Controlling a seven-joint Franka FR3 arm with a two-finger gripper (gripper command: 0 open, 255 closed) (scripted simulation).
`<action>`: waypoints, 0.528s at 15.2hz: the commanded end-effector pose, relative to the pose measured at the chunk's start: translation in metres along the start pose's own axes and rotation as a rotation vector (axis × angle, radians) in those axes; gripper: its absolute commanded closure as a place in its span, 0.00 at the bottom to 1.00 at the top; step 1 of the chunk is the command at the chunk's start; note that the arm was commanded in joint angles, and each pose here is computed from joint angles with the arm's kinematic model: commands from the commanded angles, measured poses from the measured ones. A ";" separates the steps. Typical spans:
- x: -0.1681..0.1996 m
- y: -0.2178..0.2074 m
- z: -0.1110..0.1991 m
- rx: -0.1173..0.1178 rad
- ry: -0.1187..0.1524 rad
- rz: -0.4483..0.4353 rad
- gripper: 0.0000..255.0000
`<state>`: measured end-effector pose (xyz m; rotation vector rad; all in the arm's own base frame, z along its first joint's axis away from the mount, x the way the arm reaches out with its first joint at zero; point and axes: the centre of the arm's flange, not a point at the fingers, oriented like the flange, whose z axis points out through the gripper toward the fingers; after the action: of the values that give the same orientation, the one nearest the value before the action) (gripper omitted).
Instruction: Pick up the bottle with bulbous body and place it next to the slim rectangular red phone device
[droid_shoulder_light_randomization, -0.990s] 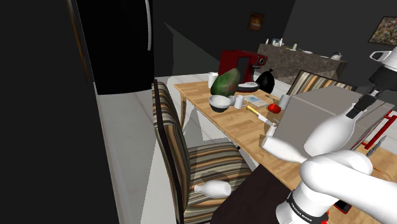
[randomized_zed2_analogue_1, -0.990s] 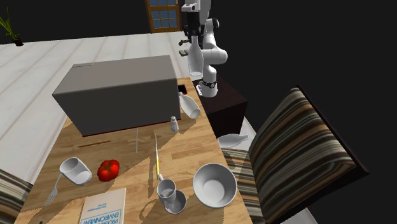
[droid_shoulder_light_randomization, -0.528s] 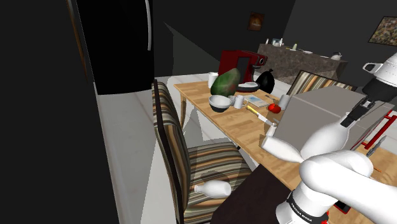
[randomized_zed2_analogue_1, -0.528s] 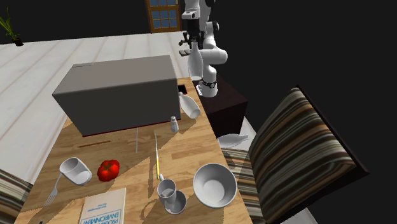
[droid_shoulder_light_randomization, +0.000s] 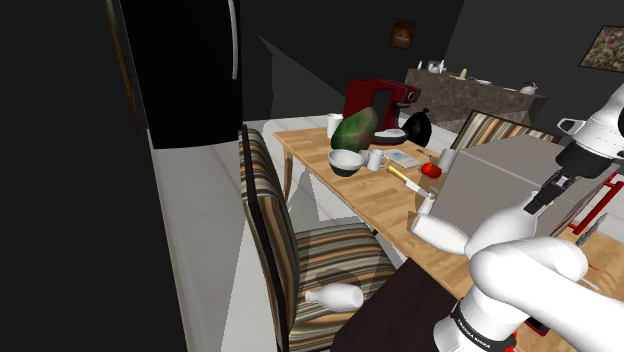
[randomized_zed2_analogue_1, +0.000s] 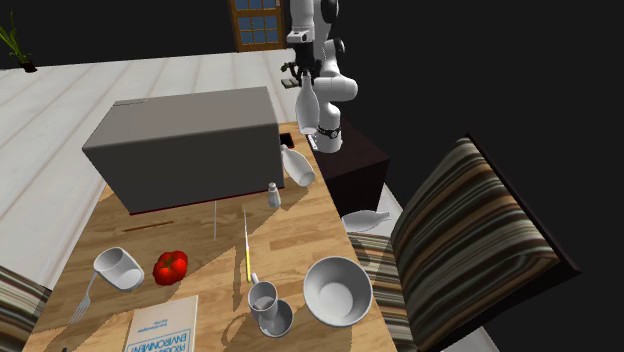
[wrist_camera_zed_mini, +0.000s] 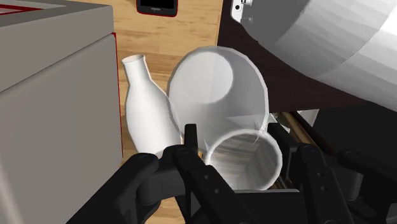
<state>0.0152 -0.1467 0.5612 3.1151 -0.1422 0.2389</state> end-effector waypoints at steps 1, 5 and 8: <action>-0.003 0.000 0.009 0.000 0.000 0.000 1.00; -0.006 0.000 0.030 0.000 0.000 0.000 1.00; -0.008 0.000 0.046 0.000 0.000 0.000 1.00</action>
<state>0.0140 -0.1471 0.5202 3.1152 -0.1424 0.2391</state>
